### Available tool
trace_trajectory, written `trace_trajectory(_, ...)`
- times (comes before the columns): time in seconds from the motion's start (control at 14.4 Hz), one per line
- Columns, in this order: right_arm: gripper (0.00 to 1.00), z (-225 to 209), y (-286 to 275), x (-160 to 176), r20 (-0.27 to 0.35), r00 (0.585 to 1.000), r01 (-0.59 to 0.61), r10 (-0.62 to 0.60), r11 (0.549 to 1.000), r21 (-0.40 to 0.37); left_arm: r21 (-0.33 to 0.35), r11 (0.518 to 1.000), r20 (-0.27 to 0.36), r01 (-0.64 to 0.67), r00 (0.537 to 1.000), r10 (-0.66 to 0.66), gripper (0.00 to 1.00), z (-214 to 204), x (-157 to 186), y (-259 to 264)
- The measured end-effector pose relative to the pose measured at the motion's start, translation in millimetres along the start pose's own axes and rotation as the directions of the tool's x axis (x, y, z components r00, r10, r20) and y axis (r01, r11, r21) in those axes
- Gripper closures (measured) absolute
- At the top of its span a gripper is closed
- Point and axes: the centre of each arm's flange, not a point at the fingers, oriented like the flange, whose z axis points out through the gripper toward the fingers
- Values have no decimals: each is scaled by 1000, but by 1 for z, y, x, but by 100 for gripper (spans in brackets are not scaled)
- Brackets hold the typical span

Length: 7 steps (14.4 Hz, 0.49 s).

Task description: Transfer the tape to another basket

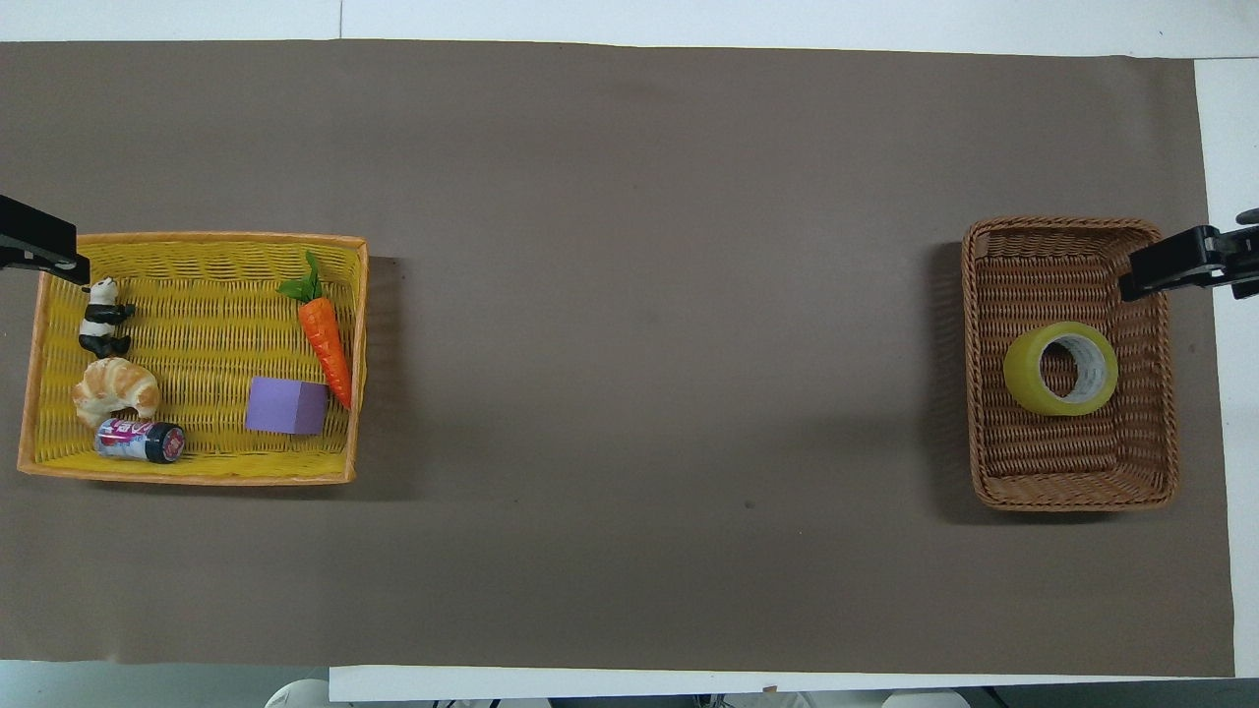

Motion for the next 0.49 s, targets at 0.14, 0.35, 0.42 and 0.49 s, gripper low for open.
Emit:
trace_trajectory(0.14, 0, 1, -6, 0, 8, 1000, 4, -4, 1000, -2, 0, 1000, 0, 0, 1000, 0, 0, 0, 0, 0)
trace_trajectory(0.35, 0, 0, -5, -1, 11, 1000, 2, -2, 1000, -3, 0, 1000, 0, 0, 1000, 0, 0, 0, 0, 0)
trace_trajectory(0.42, 0, 0, -4, -2, 11, 1000, 1, -1, 1000, -3, 0, 1000, 0, 0, 1000, 0, 0, 0, 0, 0)
trace_trajectory(0.49, 0, 0, -3, -2, 10, 1000, -1, 1, 1000, -3, 0, 1000, 0, 0, 1000, 0, 0, 0, 0, 0)
